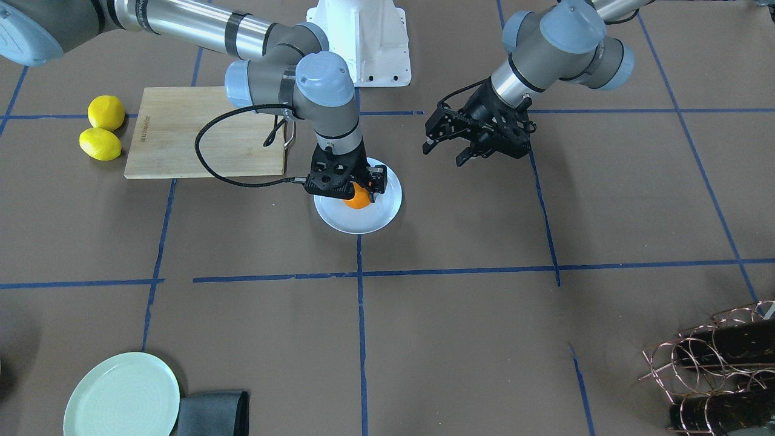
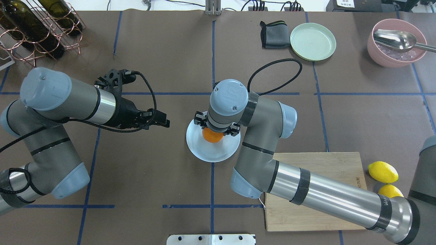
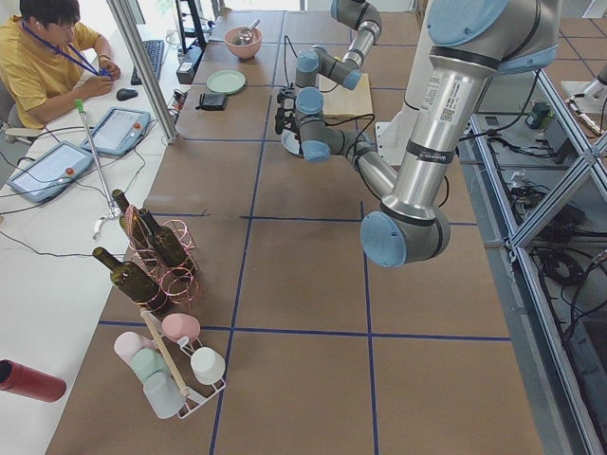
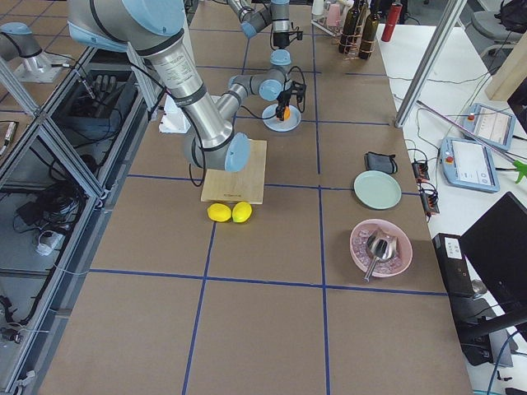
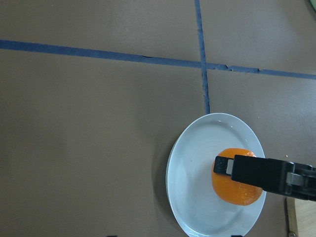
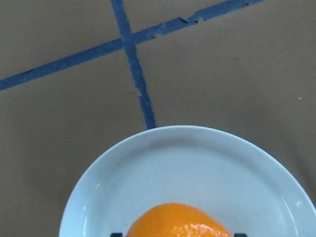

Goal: Pick orange to plate
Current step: 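Carry the orange with the right gripper over the pale blue plate and lower it, then open the right gripper to release the orange onto the plate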

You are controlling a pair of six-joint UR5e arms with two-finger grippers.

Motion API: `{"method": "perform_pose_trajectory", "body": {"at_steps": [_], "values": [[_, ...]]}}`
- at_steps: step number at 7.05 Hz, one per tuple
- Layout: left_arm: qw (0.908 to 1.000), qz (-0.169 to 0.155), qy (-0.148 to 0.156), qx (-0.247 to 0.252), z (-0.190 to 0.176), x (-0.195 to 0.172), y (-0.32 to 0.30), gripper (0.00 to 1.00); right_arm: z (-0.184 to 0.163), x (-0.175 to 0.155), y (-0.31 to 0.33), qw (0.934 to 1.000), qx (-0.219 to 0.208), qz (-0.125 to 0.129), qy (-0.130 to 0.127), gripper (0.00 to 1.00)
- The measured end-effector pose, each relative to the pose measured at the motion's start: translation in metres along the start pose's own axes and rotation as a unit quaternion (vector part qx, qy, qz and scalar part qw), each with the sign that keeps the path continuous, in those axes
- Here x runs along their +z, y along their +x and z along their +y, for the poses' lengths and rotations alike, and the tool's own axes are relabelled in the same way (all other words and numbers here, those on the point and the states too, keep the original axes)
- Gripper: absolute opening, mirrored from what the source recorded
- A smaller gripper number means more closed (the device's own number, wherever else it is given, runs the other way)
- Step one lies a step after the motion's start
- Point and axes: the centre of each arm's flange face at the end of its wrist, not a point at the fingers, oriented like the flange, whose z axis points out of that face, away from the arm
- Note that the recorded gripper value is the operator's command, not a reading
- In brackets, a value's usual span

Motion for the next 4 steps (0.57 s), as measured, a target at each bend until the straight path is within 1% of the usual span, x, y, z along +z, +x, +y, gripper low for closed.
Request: {"method": "perform_pose_trajectory", "body": {"at_steps": [2, 3, 4], "values": [[1.0, 0.001, 0.0, 0.0, 0.0, -0.001, 0.001, 0.82, 0.0, 0.0, -0.004, 1.0, 0.001, 0.0, 0.0, 1.0], [1.0, 0.002, 0.001, 0.001, 0.0, -0.002, 0.001, 0.82, -0.003, -0.005, -0.005, 1.0, 0.002, -0.004, 0.0, 1.0], [1.0, 0.002, 0.002, 0.001, -0.001, -0.003, 0.001, 0.83, -0.012, -0.019, -0.001, 0.9999, 0.004, -0.014, -0.004, 1.0]]}}
